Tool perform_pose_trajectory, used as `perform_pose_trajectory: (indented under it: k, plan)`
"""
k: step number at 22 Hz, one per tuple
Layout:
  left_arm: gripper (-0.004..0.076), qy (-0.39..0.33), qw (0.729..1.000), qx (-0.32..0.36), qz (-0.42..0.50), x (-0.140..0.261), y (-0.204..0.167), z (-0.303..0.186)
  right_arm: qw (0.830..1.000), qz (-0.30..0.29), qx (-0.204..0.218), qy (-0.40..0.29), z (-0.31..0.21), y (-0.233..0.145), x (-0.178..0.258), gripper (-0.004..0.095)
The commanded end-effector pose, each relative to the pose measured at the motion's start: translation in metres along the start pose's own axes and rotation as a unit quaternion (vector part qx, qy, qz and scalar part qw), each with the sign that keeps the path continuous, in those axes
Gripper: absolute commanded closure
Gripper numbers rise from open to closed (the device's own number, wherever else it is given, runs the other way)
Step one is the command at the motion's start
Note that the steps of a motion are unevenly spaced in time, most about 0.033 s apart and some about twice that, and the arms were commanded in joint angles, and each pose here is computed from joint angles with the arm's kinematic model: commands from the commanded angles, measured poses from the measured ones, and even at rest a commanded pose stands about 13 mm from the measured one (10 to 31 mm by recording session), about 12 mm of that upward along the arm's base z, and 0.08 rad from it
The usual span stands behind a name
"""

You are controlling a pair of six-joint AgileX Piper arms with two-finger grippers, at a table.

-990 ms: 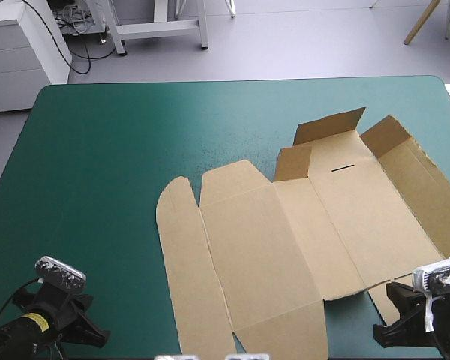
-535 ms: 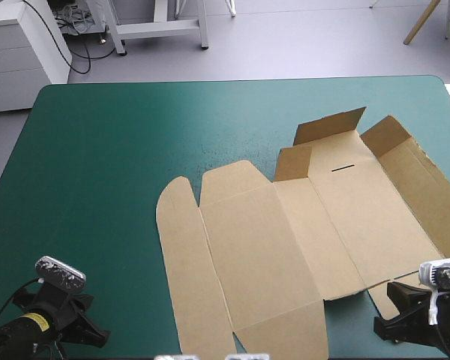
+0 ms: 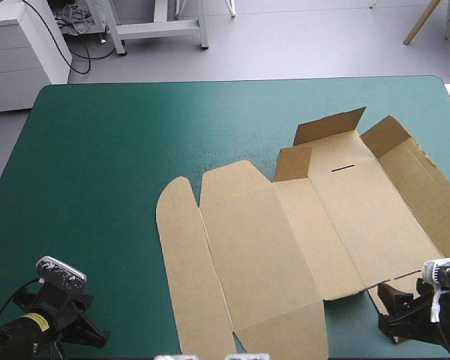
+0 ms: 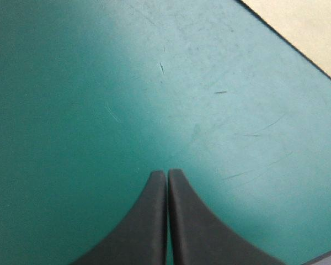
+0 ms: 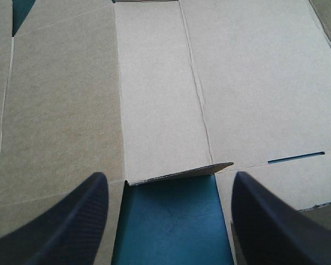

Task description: Fold the box

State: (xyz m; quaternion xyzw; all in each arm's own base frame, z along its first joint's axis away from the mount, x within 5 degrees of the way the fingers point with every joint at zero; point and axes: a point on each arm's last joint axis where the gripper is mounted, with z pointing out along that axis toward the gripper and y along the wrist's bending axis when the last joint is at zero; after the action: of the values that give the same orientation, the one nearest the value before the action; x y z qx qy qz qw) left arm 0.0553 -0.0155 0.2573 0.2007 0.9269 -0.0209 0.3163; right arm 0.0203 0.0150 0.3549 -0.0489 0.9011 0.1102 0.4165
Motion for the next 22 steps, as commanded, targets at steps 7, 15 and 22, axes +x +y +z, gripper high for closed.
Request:
perform_pose_trajectory:
  k: [7, 15, 22]
  plan:
    - [0.0734, -0.030, 1.000, -0.001, -0.003, -0.010, 0.001, -0.005, 0.988, 0.155, -0.025, 0.000, 0.005, 0.005, -0.016, 0.0247]
    - [0.0734, -0.031, 1.000, -0.001, -0.001, -0.010, 0.001, -0.005, 0.957, 0.238, -0.102, 0.129, 0.053, 0.022, -0.041, 0.0247]
    - [0.0734, -0.031, 1.000, -0.003, 0.000, -0.010, 0.001, -0.005, 0.940, 0.284, -0.096, 0.162, 0.067, 0.022, -0.046, 0.0247]
